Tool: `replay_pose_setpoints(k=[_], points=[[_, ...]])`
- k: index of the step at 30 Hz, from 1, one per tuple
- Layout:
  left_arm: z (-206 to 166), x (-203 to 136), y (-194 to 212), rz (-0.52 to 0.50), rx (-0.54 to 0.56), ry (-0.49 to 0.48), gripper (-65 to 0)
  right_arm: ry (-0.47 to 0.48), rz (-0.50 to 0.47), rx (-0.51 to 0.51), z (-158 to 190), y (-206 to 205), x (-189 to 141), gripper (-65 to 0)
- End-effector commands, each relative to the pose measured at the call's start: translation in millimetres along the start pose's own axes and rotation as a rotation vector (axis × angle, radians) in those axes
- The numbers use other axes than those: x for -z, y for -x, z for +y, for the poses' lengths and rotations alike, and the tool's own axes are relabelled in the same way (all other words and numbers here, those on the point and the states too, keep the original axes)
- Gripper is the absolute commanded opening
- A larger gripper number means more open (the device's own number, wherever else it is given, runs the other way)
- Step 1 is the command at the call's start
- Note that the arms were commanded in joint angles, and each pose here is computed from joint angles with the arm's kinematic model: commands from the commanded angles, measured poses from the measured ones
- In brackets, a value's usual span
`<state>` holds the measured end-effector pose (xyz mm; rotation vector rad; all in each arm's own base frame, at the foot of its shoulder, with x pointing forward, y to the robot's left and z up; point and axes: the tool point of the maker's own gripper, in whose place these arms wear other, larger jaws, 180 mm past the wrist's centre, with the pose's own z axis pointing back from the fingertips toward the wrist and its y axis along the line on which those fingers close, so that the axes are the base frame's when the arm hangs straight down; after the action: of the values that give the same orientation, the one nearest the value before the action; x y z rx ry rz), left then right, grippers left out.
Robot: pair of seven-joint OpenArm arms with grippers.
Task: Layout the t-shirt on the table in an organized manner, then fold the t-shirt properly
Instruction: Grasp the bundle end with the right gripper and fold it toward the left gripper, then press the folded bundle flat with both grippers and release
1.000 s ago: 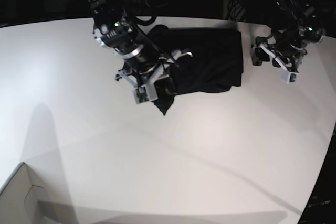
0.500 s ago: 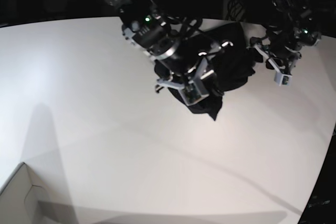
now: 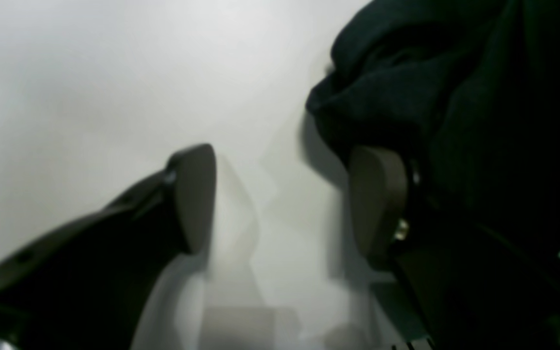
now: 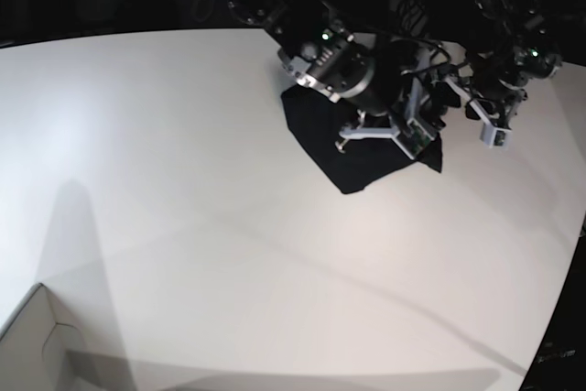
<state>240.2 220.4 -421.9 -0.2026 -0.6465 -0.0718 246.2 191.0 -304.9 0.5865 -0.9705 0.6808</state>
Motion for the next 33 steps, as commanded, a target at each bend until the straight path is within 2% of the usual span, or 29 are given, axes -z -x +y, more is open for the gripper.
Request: replay_pose_setpoints(k=[1,4,10,19,23,26,29,33], points=[[1.9,-3.6,-8.0,-0.025,0.01,-0.006,-23.3,-0.008,-0.042,-0.001,2.5,-16.5,4.0,-65.0],[1.9,-3.6,-8.0,-0.025,0.01,-0.006,-23.3,0.001,-0.008,-0.019,-4.3,-7.7,13.6,-65.0],[10.0,-7.3,-5.7,-0.021,-0.006,-0.027,-23.3,0.005,-0.055,-0.015,-7.0,-7.3,20.5,-65.0],[34.1,-21.8,4.2,-0.024,-0.057,-0.091,-23.3,0.006,0.003,-0.022,-9.9,13.3,29.9,-65.0],[41.3,-34.1,-1.2,-0.048,-0.044,-0.128,-23.3,0.01,0.028,-0.025,-12.3,21.7,33.7,-65.0],[42.1,-43.4,-3.1,-0.058,-0.022,-0.148,-23.2,-0.002,0.029,-0.031,-8.3,21.9,33.6,-59.7],[41.9,-46.9,-8.1,-0.07,-0.008,-0.156,-23.2,-0.068,0.029,-0.08,12.3,22.4,33.6,-52.3],[42.2,-47.9,-5.1,-0.063,-0.009,-0.157,-23.2,-0.109,-0.015,-0.1,29.0,8.1,26.8,-44.7]])
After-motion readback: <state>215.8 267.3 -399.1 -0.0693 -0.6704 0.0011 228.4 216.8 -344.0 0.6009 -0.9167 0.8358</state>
